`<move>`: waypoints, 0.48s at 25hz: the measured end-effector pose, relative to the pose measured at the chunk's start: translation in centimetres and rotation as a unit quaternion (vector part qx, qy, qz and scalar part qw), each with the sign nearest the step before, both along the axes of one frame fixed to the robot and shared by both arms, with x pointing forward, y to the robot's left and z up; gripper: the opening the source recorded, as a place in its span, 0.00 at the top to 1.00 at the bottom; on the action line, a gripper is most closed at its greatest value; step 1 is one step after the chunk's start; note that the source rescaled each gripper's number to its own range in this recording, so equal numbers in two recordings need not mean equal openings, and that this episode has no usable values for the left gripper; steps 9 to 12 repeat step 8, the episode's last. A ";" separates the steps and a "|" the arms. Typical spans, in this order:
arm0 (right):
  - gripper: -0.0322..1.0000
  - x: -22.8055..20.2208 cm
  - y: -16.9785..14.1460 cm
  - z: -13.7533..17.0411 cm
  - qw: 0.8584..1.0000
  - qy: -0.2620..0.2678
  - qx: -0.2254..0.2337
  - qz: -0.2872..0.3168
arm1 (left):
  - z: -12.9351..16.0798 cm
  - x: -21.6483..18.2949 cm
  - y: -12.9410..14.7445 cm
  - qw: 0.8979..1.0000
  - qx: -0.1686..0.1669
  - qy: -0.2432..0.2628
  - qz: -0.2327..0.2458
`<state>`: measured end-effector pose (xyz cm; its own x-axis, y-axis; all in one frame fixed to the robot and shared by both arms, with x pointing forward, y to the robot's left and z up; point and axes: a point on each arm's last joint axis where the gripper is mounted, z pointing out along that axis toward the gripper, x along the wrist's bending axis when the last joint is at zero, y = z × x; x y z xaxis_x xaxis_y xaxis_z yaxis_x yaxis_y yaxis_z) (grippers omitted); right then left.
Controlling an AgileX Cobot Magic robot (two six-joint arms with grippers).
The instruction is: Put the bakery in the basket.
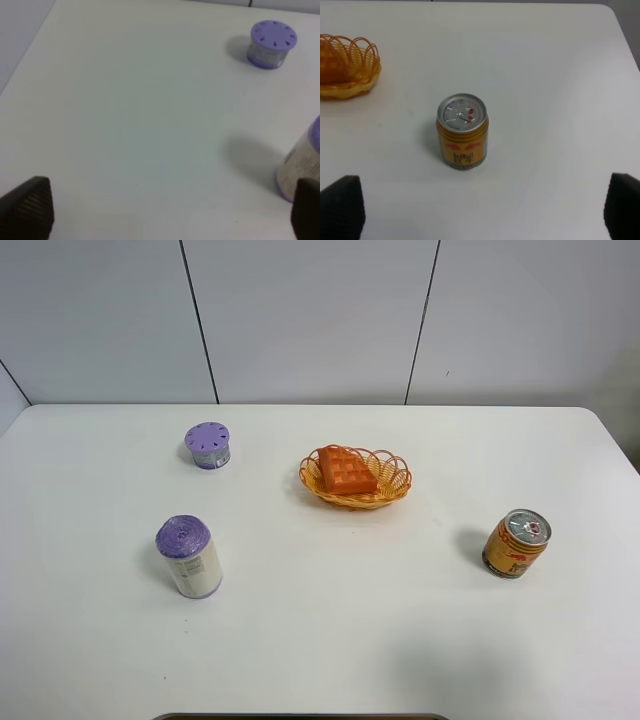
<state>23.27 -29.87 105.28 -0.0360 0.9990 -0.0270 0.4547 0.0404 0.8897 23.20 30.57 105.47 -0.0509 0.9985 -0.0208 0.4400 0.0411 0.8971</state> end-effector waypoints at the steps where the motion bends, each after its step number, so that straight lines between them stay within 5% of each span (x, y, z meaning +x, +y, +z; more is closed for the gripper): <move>1: 0.00 0.0 0.0 0.0 1.000 0.000 -0.002 -0.002 | 0.0 0.0 0.0 1.000 0.000 0.000 0.000; 12: 0.00 0.0 -0.1 0.0 1.000 0.000 -0.002 -0.003 | 0.0 0.0 0.0 1.000 0.000 0.000 0.000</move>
